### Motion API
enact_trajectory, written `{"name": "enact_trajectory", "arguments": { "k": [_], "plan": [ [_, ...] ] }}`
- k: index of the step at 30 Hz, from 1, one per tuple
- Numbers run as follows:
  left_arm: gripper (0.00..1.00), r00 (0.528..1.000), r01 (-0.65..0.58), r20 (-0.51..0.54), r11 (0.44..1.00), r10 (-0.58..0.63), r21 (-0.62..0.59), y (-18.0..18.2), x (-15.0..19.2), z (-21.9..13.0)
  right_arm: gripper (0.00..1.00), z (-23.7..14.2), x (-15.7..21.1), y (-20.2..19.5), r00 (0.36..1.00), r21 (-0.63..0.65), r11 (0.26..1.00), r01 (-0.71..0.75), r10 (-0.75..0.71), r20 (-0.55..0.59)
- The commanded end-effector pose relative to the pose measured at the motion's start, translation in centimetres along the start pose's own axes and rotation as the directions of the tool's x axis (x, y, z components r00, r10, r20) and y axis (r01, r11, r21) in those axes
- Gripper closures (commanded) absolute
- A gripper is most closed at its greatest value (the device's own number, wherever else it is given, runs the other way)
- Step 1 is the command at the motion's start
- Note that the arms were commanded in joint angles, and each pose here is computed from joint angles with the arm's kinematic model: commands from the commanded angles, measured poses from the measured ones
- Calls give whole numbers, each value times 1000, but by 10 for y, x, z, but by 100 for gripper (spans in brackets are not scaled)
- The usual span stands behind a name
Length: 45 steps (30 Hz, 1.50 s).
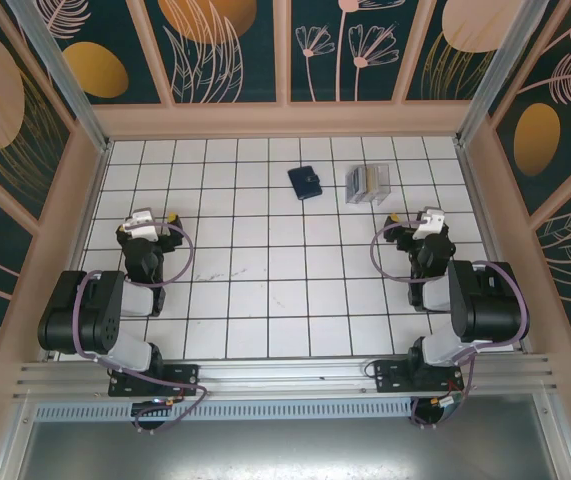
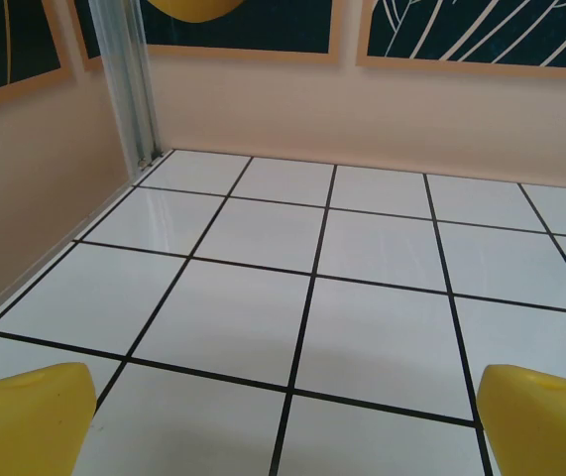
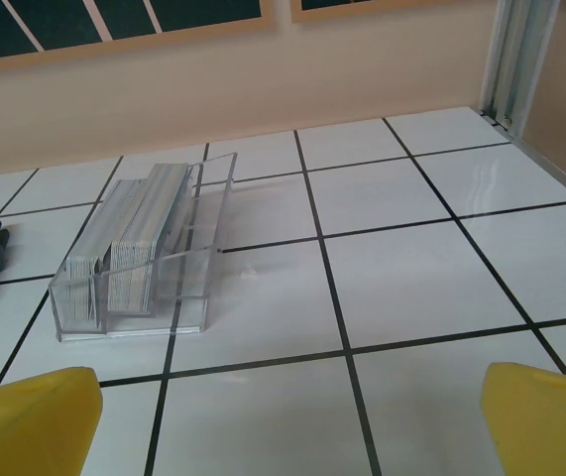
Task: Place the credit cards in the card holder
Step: Pick up the card holder from the top-center of the table.
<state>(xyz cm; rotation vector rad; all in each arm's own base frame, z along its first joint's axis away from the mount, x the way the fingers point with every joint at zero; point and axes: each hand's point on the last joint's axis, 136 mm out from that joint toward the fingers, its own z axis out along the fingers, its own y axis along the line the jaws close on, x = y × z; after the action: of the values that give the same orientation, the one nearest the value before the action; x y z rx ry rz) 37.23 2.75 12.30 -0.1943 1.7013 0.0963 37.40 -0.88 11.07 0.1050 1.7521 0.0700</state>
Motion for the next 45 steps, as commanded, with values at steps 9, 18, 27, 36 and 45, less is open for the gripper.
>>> {"name": "enact_trajectory", "arguments": {
  "k": [9, 18, 27, 36, 45],
  "plan": [
    [1, 998, 23, 53, 1000, -24, 15, -2, -14, 0, 1, 3, -10, 2, 1000, -14, 1000, -3, 4, 31],
    [1, 998, 26, 54, 1000, -27, 8, -1, -14, -1, 1, 2, -11, 1, 999, -25, 1000, -12, 13, 31],
    [1, 999, 16, 34, 1000, -17, 19, -8, -51, 0, 1, -9, -76, -31, 988, 209, 966, -151, 146, 42],
    [1, 822, 556, 63, 774, -566, -304, 38, -105, -10, 2, 37, -108, 2, 886, 53, 893, -447, 450, -110],
    [1, 753, 610, -316, 793, -577, 7, -49, -75, 13, 23, 97, -54, 171, 868, -217, 971, -100, -22, -496]
  ]
}}
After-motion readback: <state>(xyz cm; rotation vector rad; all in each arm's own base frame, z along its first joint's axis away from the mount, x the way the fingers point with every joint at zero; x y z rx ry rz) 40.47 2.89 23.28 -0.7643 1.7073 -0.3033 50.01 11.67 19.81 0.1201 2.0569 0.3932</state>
